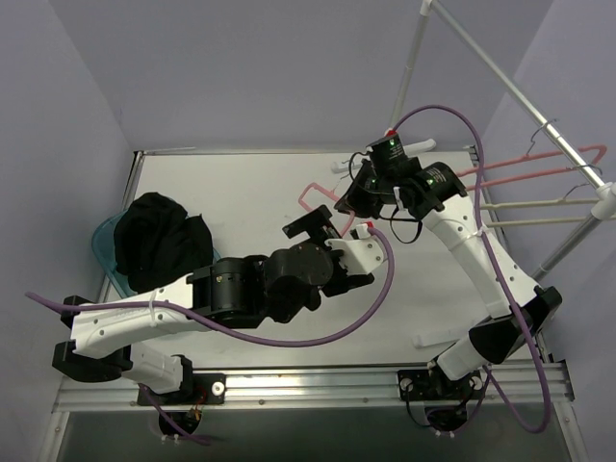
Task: Remove the skirt from the hanger
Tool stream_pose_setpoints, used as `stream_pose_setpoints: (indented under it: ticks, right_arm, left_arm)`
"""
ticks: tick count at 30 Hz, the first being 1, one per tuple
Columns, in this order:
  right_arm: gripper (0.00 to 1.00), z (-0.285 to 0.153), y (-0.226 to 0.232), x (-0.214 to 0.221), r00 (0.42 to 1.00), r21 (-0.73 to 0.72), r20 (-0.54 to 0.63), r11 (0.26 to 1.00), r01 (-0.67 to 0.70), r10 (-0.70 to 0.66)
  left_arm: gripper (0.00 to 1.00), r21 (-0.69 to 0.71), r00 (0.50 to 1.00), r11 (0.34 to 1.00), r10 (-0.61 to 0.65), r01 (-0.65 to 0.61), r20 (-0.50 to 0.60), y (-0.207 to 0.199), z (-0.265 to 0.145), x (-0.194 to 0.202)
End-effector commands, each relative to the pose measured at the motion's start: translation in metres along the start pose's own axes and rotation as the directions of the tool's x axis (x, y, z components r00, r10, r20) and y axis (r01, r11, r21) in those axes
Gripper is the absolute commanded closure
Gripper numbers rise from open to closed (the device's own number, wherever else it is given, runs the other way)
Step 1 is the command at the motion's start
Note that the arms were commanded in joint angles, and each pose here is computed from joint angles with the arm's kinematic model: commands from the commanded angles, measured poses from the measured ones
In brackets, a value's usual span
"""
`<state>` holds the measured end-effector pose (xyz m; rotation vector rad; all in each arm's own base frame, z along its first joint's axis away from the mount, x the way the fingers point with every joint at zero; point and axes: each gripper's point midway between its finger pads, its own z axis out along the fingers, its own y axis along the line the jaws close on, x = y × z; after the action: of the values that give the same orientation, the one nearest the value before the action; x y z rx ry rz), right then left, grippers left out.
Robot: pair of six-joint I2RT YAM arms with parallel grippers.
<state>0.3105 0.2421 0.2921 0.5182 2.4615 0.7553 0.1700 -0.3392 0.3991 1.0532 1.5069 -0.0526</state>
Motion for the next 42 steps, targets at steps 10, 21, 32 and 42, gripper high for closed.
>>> stream_pose_setpoints:
  ticks: [10, 21, 32, 42]
  right_arm:
    - [1.0, -0.031, 0.026, -0.01, 0.998, -0.096, 0.064, 0.995, -0.023, 0.029]
    - [1.0, -0.031, 0.035, -0.006, 0.997, -0.112, 0.058, 0.993, -0.04, 0.047]
    - [1.0, -0.032, 0.037, -0.001, 0.995, -0.117, 0.054, 0.99, -0.081, 0.087]
    - [1.0, -0.037, 0.043, -0.002, 0.991, -0.155, 0.056, 0.981, -0.113, 0.123]
  left_arm:
    - [0.07, 0.094, 0.989, 0.985, -0.146, 0.146, -0.004, -0.005, 0.025, 0.006]
    - [0.17, 0.059, 0.986, 0.986, -0.151, 0.155, -0.069, 0.003, 0.052, 0.014]
    - [0.54, -0.072, 0.99, 0.991, -0.118, 0.113, -0.071, 0.021, 0.063, 0.025]
    - [0.83, -0.054, 0.989, 0.993, -0.11, 0.105, -0.097, 0.021, 0.067, 0.033]
